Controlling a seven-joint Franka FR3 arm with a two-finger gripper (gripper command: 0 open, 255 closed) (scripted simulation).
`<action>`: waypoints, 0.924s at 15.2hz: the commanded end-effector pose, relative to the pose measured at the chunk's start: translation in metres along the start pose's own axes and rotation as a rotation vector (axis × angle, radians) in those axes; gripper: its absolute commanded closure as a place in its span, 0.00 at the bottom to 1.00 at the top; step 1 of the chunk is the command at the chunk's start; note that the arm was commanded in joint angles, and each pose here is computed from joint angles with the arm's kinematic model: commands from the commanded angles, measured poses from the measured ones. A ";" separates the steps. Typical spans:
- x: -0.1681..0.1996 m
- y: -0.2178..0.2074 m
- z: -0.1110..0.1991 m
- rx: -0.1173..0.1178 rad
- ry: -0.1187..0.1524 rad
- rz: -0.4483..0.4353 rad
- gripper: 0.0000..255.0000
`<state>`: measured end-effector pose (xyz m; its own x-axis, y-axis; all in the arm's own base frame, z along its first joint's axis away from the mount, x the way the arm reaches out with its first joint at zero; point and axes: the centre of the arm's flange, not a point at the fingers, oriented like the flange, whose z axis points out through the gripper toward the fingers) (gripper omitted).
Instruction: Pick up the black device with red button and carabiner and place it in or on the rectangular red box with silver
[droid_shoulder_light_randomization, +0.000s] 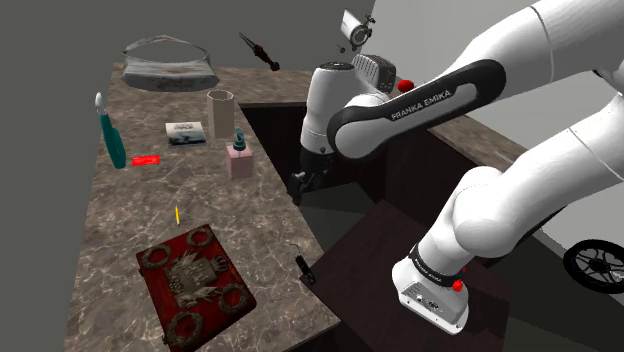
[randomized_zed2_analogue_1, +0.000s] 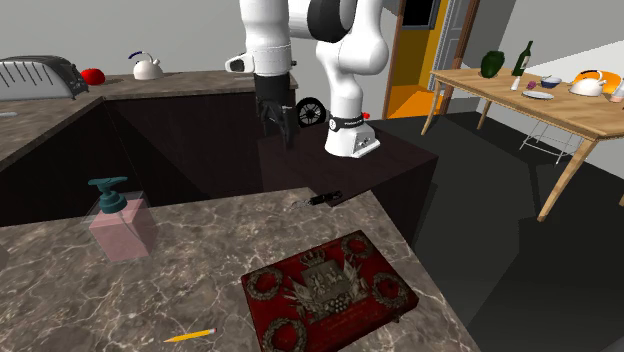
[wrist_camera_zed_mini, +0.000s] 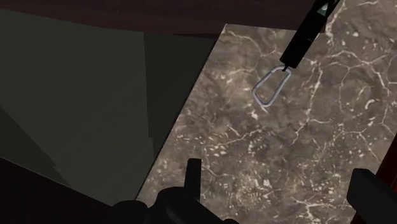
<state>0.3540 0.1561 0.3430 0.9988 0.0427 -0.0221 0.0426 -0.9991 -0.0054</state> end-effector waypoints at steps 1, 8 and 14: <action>0.005 -0.016 0.020 0.001 0.008 -0.009 0.00; 0.008 -0.025 0.057 0.000 0.011 -0.013 0.00; 0.008 -0.025 0.071 0.000 0.011 -0.013 0.00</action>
<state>0.3594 0.1814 0.2727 0.9984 0.0560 -0.0111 0.0559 -0.9984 -0.0057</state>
